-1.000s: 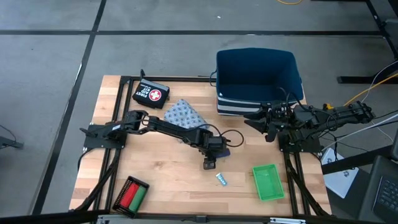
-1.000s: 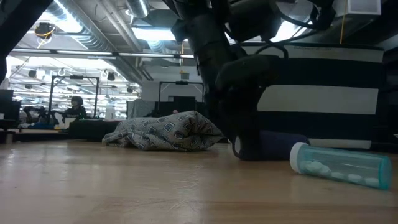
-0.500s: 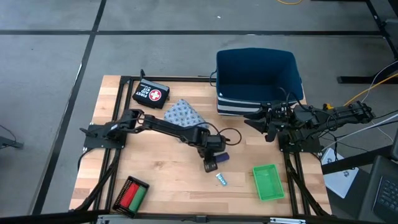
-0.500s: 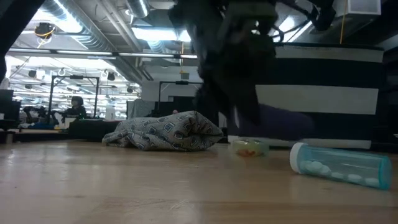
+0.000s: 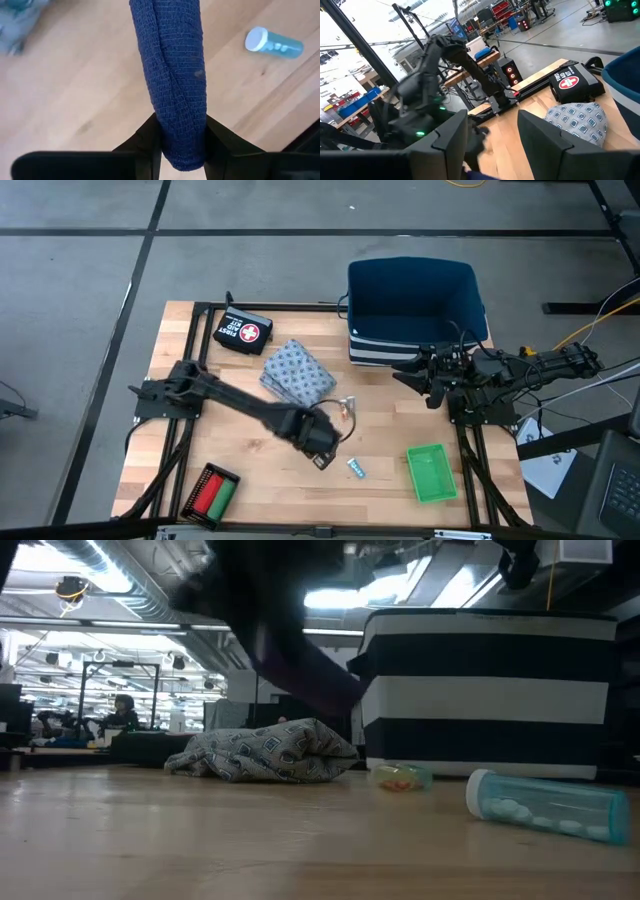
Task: Pick & place medical supplies in basket/bin
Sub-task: Put the blue bandage into the black bin
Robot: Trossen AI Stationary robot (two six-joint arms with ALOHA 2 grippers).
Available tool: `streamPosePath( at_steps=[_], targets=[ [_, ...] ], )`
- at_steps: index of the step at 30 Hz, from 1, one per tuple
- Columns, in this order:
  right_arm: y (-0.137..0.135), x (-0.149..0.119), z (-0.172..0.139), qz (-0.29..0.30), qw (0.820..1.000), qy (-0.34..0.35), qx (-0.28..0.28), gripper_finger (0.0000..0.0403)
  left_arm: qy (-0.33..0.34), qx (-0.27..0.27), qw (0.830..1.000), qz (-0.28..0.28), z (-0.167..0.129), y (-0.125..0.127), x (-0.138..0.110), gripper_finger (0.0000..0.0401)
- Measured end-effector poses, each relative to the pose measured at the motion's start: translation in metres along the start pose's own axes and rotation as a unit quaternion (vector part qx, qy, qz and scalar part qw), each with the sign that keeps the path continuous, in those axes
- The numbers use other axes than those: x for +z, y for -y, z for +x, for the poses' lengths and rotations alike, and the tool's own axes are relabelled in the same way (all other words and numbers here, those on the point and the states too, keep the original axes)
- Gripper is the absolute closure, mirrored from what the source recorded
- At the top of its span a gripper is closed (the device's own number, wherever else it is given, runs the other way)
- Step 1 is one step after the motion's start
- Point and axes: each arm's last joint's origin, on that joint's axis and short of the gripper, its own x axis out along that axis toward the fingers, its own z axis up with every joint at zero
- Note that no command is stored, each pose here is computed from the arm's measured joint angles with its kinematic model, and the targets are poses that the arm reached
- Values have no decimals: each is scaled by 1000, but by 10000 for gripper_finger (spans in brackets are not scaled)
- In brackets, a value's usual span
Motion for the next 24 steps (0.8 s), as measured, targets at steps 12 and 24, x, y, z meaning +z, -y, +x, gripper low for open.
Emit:
streamPosePath(
  at_steps=[12, 24],
  targets=[
    [2, -3, 0, -9, 1000, -16, -8, 227, -4, 98, 988, -116, -55, -8, -130, 311],
    [6, -6, 0, -3, 998, -15, -53, 227, -36, 109, 990, -85, -100, -36, -236, 311]
  ],
)
